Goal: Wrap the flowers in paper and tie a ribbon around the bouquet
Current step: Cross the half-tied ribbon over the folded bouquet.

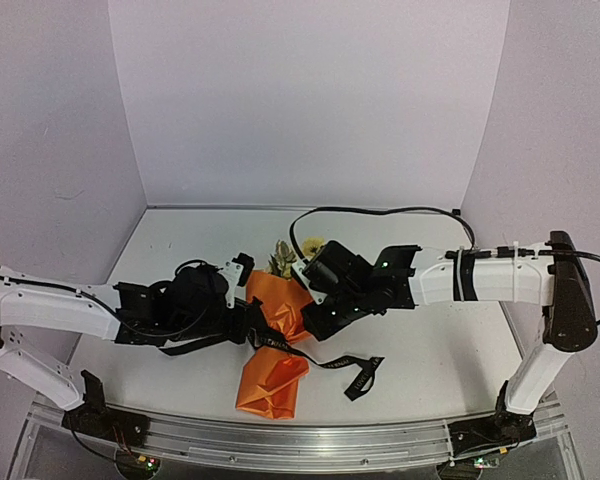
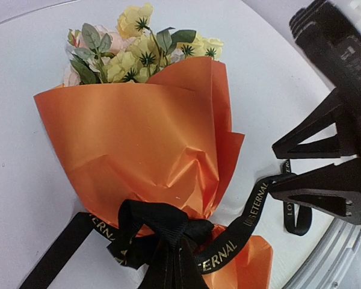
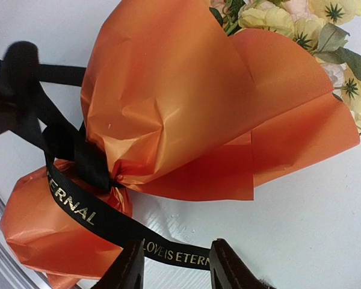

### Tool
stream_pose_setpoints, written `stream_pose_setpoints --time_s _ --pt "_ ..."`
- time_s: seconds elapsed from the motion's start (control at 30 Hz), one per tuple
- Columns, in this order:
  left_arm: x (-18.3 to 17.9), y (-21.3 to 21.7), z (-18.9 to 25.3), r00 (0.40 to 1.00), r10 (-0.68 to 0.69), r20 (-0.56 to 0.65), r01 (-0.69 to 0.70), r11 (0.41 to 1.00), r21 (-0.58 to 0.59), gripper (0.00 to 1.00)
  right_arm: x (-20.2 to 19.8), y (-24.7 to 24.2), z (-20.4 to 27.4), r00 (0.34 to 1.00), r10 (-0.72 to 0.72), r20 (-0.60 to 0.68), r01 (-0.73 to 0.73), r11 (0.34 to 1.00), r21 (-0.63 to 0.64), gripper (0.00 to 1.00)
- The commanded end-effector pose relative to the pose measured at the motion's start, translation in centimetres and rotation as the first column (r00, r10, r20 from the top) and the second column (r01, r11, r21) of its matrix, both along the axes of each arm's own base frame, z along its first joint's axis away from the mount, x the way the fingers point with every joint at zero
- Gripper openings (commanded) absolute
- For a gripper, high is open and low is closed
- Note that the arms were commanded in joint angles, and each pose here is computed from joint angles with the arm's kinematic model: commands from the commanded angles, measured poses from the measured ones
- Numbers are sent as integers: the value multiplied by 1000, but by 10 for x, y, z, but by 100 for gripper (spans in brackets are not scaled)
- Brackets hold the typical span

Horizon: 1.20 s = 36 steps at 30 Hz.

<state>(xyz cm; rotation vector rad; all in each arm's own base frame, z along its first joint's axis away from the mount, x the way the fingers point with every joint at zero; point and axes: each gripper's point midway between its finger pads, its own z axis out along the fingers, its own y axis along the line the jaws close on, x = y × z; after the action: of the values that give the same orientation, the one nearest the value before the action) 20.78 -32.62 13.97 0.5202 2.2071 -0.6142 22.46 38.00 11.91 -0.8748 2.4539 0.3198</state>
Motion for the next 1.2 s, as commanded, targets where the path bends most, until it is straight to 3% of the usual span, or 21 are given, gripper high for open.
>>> stream_pose_setpoints --time_s 0.0,0.4,0.87,1.17 --pt "-8 19 8 998 56 -34 -59 996 -71 0 5 9 17 999 -7 36 5 999 53 41" --pt "-25 33 -9 992 59 -115 -79 980 -182 0 -1 40 16 997 73 -34 -69 991 111 44" --pt "-38 26 -32 986 -14 -165 -14 986 -168 0 -5 84 12 974 176 -139 -162 981 104 45" --pt "-56 15 -60 957 -97 -273 68 991 -116 0 -10 86 -5 965 176 -193 -168 984 61 32"
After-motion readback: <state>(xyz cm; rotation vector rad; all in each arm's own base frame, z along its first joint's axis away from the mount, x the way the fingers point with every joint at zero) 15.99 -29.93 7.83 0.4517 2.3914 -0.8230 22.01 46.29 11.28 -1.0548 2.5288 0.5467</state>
